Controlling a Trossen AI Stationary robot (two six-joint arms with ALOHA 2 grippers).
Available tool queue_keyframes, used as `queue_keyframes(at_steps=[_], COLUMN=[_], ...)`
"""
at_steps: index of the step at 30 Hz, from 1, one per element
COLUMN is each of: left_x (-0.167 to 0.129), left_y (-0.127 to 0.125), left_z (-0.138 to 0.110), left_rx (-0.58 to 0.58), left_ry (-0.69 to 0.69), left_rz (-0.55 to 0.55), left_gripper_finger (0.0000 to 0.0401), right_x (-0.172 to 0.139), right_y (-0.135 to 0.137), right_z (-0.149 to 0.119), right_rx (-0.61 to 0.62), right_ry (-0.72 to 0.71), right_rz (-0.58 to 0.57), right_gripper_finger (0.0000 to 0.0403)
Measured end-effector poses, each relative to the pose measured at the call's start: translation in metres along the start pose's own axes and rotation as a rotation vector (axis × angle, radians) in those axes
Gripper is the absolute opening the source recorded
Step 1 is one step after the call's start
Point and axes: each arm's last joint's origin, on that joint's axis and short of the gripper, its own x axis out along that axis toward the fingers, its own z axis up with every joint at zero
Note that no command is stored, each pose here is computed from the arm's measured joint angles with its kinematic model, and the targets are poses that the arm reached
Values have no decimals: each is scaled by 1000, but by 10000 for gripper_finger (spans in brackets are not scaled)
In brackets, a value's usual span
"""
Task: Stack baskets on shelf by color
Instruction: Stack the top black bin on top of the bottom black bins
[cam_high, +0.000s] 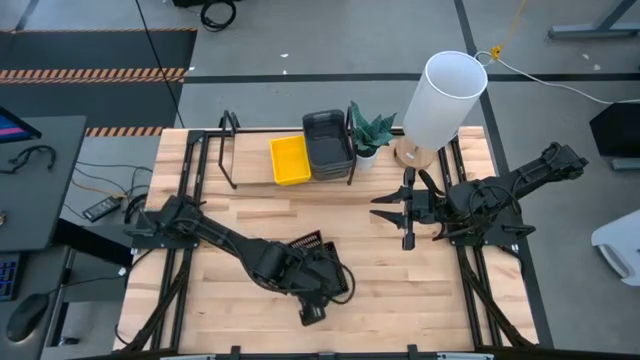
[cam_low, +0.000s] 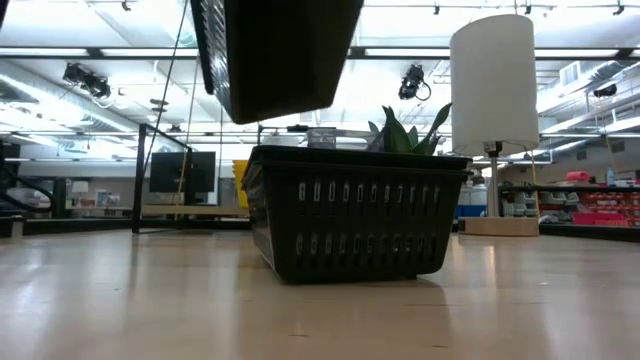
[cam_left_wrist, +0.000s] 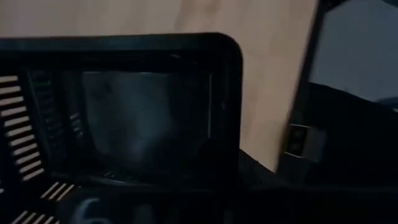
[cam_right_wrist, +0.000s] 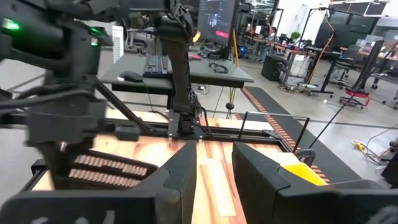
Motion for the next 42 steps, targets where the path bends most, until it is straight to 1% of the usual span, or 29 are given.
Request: queue_keyframes(at_steps=[7, 11, 16, 21, 24, 27, 30, 33, 35, 38, 42], left_x=[27, 40, 49, 60, 70, 80, 88, 91, 93, 96, 94], left_y=[-13, -12, -9, -3, 4, 13, 20, 24, 25, 27, 27], left_z=[4, 7, 10, 9, 7, 0, -5, -7, -7, -10, -10], left_rx=[-6, 8, 18, 51, 66, 109, 144, 157, 167, 167, 163], left_ry=[34, 42, 45, 75, 131, 218, 278, 310, 335, 368, 386], left_rz=[-86, -87, -77, -23, 42, 138, 212, 239, 230, 235, 219], left_gripper_finger=[7, 8, 8, 8, 8, 8, 9, 9, 10, 26, 77], right_x=[0, 0, 0, 0, 0, 0, 0, 0, 0, 0, 0], right_y=[0, 0, 0, 0, 0, 0, 0, 0, 0, 0, 0], right_z=[0, 0, 0, 0, 0, 0, 0, 0, 0, 0, 0], right_rx=[-1, -1, -3, -4, -3, -3, -5, -3, -2, -3, -3], right_ry=[-1, -1, -2, -2, -2, -2, 0, 1, 1, 2, 2], right_rz=[0, 0, 0, 0, 0, 0, 0, 0, 0, 0, 0], right_gripper_finger=[108, 108, 108, 108, 108, 108, 108, 108, 108, 108, 108])
